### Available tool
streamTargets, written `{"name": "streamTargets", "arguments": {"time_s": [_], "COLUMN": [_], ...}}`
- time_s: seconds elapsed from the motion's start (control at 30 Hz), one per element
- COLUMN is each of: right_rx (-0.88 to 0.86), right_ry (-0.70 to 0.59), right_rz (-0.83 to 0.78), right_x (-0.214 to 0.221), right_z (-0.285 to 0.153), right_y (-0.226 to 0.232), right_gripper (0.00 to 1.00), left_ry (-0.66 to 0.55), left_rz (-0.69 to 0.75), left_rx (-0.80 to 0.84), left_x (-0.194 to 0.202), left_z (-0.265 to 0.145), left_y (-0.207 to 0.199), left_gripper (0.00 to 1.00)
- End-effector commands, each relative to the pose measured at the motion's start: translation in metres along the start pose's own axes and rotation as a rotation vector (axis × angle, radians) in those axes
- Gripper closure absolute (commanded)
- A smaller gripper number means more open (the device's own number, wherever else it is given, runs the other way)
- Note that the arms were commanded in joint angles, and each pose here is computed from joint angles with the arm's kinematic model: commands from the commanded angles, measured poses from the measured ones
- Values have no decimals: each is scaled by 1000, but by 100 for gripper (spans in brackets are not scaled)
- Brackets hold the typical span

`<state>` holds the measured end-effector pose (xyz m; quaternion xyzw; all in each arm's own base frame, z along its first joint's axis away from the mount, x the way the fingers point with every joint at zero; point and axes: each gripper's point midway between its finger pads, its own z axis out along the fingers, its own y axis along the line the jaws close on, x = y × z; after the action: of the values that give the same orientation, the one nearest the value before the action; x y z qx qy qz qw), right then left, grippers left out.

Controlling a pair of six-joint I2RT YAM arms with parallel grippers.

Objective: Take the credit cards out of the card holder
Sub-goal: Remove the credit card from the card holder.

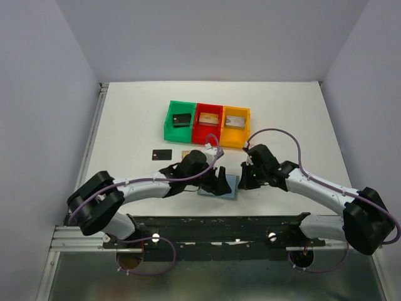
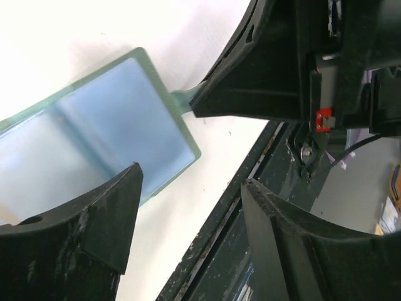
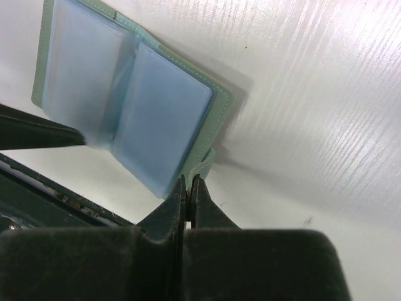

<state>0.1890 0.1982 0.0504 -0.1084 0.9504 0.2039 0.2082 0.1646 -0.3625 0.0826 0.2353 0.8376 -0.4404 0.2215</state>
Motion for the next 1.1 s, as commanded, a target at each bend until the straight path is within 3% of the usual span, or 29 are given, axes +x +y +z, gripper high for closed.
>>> {"name": "streamTargets", "arguments": {"time_s": [0.0, 0.3, 1.07], "right_rx": [19, 12, 3], "right_ry": [-17, -14, -4], "right_rz": [-9, -9, -5], "right_x": [-2, -3, -3], "right_z": [1, 2, 4], "right_y": [-6, -4, -1], "right_gripper": [99, 100, 99], "left_ry": [-158, -159, -96], "left_rz": [-34, -104, -122], "left_rx": [-161, -254, -258], "left_x": [-11, 8, 23], "left_z": [-36, -51, -39], "left_y": [29, 55, 64], "left_gripper": [22, 13, 15]}}
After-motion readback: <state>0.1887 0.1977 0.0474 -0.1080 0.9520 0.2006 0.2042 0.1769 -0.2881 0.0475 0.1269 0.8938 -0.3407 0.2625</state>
